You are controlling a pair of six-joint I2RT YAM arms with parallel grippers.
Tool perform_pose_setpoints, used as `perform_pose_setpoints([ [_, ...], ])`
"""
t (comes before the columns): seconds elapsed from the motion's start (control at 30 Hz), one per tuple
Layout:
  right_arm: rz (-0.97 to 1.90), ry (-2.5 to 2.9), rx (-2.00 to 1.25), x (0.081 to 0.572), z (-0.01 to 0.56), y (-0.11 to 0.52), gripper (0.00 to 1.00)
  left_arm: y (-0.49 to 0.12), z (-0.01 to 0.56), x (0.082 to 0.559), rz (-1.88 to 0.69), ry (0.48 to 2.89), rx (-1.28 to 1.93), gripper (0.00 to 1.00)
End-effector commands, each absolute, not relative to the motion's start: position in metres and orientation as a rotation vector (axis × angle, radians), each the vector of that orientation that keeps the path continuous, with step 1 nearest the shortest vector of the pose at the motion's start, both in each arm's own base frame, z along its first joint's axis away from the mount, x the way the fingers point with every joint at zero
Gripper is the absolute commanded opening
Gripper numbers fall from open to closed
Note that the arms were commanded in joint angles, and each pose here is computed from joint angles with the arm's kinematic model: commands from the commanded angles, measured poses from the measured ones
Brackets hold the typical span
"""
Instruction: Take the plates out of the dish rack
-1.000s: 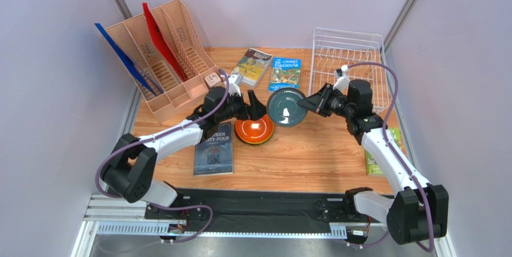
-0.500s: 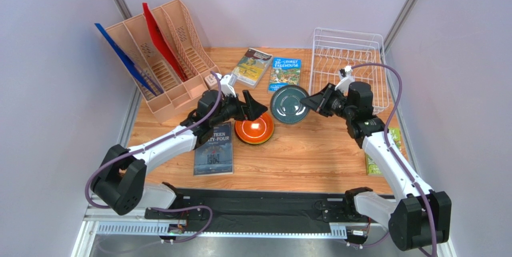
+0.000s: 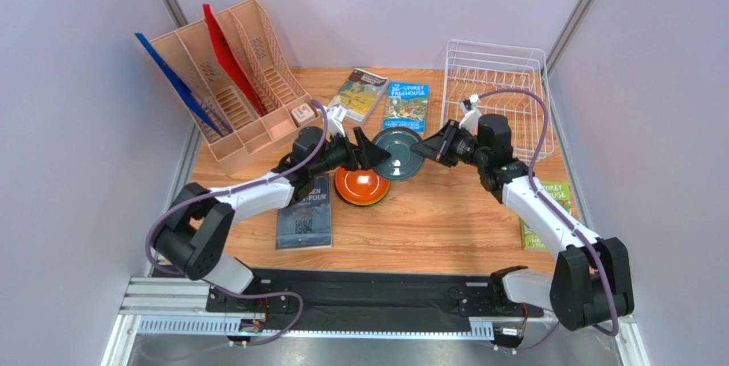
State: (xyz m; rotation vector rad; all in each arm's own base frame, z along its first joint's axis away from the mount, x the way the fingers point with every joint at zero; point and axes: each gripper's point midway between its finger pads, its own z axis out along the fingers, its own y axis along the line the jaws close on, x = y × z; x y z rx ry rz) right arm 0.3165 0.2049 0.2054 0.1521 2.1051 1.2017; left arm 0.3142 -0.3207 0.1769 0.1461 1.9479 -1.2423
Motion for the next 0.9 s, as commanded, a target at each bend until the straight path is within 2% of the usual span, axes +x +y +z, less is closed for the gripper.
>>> perform_pose_setpoints([
  [0.0,1.333,1.964,0.052,0.314,0.247,0.224,0.00,-0.337,0.219,0.318,-1.373,1.785,0.178,0.78],
  [0.1,1.328,1.970,0.073,0.315,0.242,0.222,0.00,-0.337,0.218,0.319,-1.372,1.788,0.165,0.49],
  [0.13,1.332,1.973,0.071,0.314,0.241,0.223,0.00,-0.337,0.218,0.319,-1.370,1.789,0.161,0.28],
  [0.23,1.353,1.980,0.073,0.314,0.237,0.226,0.00,-0.335,0.214,0.318,-1.360,1.808,0.155,0.00],
  [0.3,1.373,1.991,0.079,0.316,0.233,0.229,0.00,-0.333,0.208,0.318,-1.343,1.828,0.148,0.00],
  [0.37,1.380,1.993,0.088,0.318,0.231,0.229,0.12,-0.330,0.203,0.318,-1.316,1.839,0.144,0.00],
  [0.4,1.379,2.000,0.099,0.320,0.229,0.229,0.19,-0.327,0.200,0.320,-1.294,1.851,0.131,0.00],
  [0.43,1.377,2.008,0.105,0.320,0.226,0.230,0.40,-0.325,0.197,0.319,-1.279,1.861,0.132,0.00],
  [0.47,1.367,2.016,0.110,0.321,0.223,0.229,0.51,-0.321,0.189,0.319,-1.245,1.885,0.129,0.00],
  [0.53,1.313,2.046,0.125,0.326,0.217,0.223,0.65,-0.311,0.188,0.324,-1.175,1.887,0.085,0.00],
  [0.63,1.233,2.064,0.144,0.332,0.213,0.214,0.70,-0.294,0.178,0.325,-1.067,1.916,0.065,0.00],
  [0.87,1.031,2.088,0.184,0.336,0.210,0.183,0.73,-0.263,0.156,0.328,-0.858,1.981,0.002,0.00],
])
